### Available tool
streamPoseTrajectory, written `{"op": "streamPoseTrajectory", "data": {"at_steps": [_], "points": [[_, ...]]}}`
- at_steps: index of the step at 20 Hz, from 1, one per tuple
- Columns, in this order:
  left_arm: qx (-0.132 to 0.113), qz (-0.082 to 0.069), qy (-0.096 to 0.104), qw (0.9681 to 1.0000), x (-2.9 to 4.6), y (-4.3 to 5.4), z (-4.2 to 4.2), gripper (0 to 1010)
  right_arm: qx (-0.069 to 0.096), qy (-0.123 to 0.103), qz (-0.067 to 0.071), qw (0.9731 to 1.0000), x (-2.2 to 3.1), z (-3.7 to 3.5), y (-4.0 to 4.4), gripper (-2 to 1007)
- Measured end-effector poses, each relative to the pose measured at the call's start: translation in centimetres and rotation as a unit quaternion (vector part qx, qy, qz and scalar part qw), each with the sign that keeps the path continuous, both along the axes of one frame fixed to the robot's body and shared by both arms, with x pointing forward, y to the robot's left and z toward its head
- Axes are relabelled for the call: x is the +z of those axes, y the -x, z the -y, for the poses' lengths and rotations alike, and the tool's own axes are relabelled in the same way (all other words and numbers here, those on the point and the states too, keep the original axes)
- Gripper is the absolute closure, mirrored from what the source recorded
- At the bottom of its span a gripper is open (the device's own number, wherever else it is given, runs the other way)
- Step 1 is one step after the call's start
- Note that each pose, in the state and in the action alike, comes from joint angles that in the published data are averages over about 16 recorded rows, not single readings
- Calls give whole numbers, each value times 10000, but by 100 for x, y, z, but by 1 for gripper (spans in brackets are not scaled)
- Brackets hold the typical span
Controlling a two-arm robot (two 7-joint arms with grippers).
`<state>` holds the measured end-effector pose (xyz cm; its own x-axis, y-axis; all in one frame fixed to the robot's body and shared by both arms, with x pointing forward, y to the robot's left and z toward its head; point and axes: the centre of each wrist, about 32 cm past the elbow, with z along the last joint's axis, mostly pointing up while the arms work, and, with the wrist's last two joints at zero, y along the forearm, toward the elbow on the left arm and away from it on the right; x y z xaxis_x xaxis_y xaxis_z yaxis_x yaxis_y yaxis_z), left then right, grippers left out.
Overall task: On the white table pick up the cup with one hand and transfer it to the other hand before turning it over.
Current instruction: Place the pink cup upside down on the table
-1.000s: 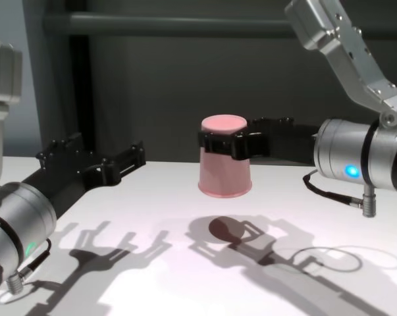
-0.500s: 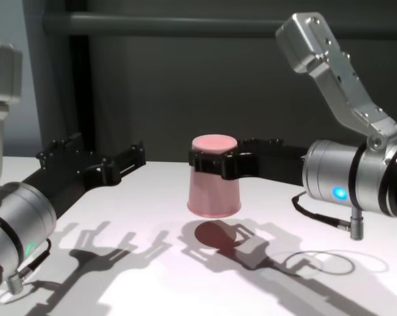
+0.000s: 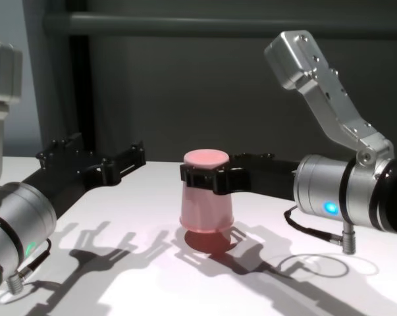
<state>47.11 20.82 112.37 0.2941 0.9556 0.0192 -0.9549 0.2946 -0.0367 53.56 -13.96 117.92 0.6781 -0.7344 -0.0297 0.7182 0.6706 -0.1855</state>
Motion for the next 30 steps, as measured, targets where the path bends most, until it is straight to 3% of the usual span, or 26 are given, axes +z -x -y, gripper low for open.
{"op": "streamPoseTrajectory", "data": {"at_steps": [17, 30], "points": [[0, 0, 0, 10000, 0, 0, 0, 7, 112, 83, -151, 9998, -54, 11, 12, 244], [0, 0, 0, 10000, 0, 0, 0, 7, 55, 17, -196, 9998, -56, 61, 11, 56]]}}
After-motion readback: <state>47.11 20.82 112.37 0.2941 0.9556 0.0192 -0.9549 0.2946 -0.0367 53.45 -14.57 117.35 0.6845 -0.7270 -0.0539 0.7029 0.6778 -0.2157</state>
